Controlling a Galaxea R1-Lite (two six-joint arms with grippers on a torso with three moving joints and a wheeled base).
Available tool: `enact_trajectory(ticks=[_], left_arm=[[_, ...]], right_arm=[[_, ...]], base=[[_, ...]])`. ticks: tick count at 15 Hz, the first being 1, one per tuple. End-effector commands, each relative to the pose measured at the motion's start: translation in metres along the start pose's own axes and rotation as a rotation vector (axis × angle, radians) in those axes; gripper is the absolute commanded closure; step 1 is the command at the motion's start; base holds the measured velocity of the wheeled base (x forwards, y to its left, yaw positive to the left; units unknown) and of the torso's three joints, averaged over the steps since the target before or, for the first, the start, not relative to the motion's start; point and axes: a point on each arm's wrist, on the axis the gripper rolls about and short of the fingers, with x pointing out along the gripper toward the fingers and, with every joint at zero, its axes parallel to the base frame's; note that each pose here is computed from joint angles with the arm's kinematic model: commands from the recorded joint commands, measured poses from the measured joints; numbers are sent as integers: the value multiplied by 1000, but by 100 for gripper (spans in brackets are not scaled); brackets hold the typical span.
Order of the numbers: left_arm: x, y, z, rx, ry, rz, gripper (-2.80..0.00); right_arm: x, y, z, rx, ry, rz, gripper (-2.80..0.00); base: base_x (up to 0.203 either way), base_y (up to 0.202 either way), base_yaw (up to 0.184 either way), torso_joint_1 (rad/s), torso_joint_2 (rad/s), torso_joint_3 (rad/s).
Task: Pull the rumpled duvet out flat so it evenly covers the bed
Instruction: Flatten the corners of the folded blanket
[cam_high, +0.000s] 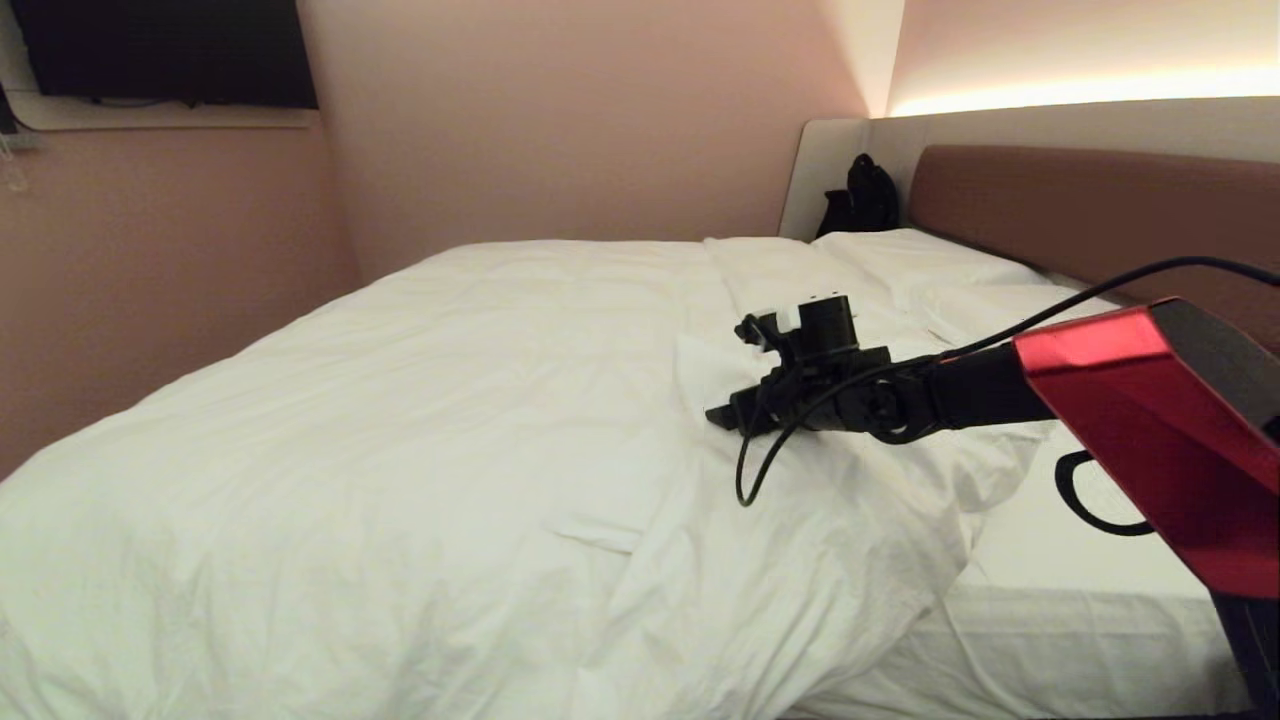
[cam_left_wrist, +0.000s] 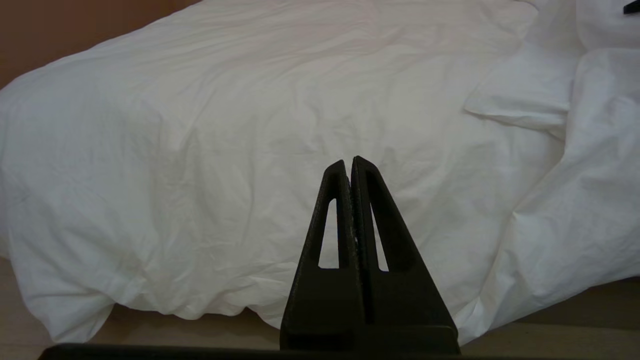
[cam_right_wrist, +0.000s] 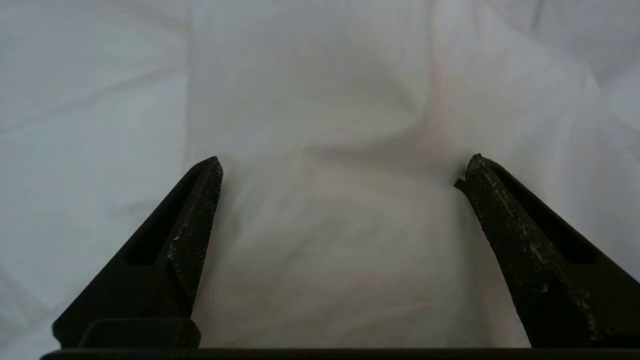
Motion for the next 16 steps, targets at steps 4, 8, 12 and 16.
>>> enact_trajectory(ticks=[4, 8, 12, 16], left_arm=[[0, 0, 0, 0, 1, 1, 0], [0, 0, 0, 0, 0, 1, 0], [0, 0, 0, 0, 1, 1, 0], [0, 0, 0, 0, 1, 1, 0]], right_arm=[[36, -10, -35, 12, 88, -17, -280], [45, -9, -47, 16, 119, -16, -280], [45, -9, -47, 17, 118, -17, 0], [44, -9, -47, 18, 120, -18, 0]], base=[[0, 0, 0, 0, 0, 0], [0, 0, 0, 0, 0, 0], [0, 0, 0, 0, 0, 0], [0, 0, 0, 0, 0, 0]])
